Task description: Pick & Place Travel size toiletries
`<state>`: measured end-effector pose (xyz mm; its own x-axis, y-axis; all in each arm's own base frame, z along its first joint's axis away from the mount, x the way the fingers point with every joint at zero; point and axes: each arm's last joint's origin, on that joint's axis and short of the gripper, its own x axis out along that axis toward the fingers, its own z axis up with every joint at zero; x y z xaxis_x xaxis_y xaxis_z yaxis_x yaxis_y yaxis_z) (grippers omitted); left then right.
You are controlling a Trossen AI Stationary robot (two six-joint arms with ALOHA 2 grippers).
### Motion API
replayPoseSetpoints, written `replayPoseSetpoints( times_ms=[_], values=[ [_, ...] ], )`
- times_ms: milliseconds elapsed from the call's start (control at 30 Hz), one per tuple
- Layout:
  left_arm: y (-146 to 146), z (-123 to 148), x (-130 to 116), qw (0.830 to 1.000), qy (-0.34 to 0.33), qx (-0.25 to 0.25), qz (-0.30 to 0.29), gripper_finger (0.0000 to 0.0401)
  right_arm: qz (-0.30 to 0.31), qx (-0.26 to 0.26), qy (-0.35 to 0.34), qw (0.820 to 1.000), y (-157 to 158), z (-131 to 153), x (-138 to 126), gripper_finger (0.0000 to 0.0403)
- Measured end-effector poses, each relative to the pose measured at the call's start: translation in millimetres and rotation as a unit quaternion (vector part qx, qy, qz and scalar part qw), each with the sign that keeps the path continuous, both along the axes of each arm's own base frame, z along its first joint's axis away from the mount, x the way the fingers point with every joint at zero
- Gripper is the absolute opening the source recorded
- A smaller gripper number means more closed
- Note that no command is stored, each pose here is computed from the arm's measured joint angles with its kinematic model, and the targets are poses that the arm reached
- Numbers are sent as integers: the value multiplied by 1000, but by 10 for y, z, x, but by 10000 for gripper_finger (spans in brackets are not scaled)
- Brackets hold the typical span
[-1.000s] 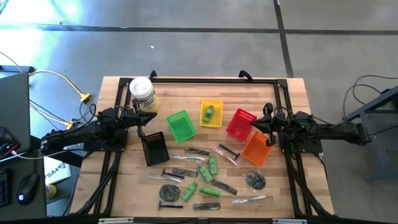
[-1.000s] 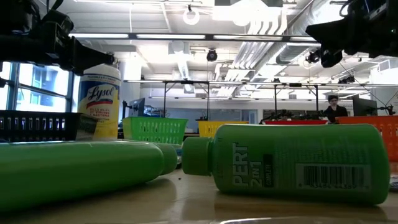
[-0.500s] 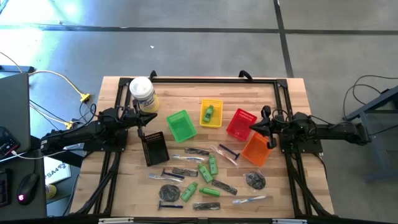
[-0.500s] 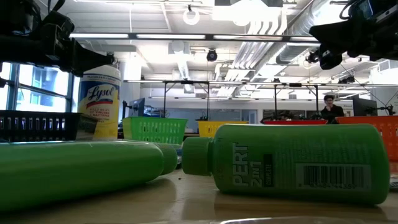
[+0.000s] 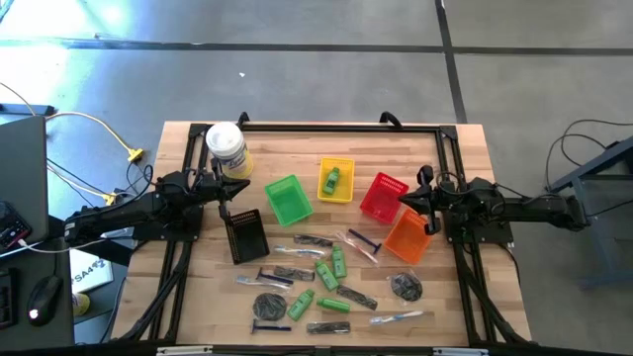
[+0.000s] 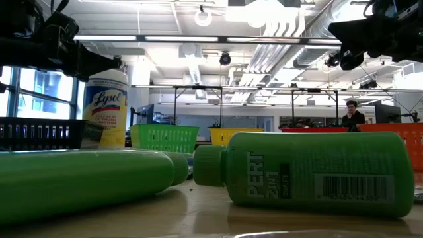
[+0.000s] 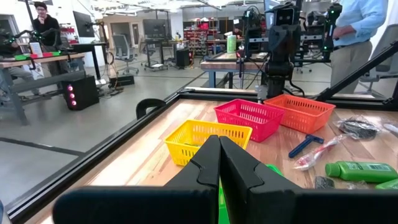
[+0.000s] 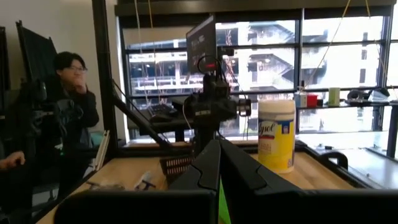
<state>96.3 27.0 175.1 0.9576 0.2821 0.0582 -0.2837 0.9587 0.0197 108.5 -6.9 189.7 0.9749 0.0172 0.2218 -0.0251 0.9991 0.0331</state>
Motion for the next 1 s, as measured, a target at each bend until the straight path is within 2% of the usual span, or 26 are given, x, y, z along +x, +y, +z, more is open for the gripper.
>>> replayPoseSetpoints(
  times_ms=[1000],
  values=[
    [0, 0, 0, 1000, 0, 0, 0, 0, 6, 23, 5, 1000, 0, -15, 2, 3]
  ],
)
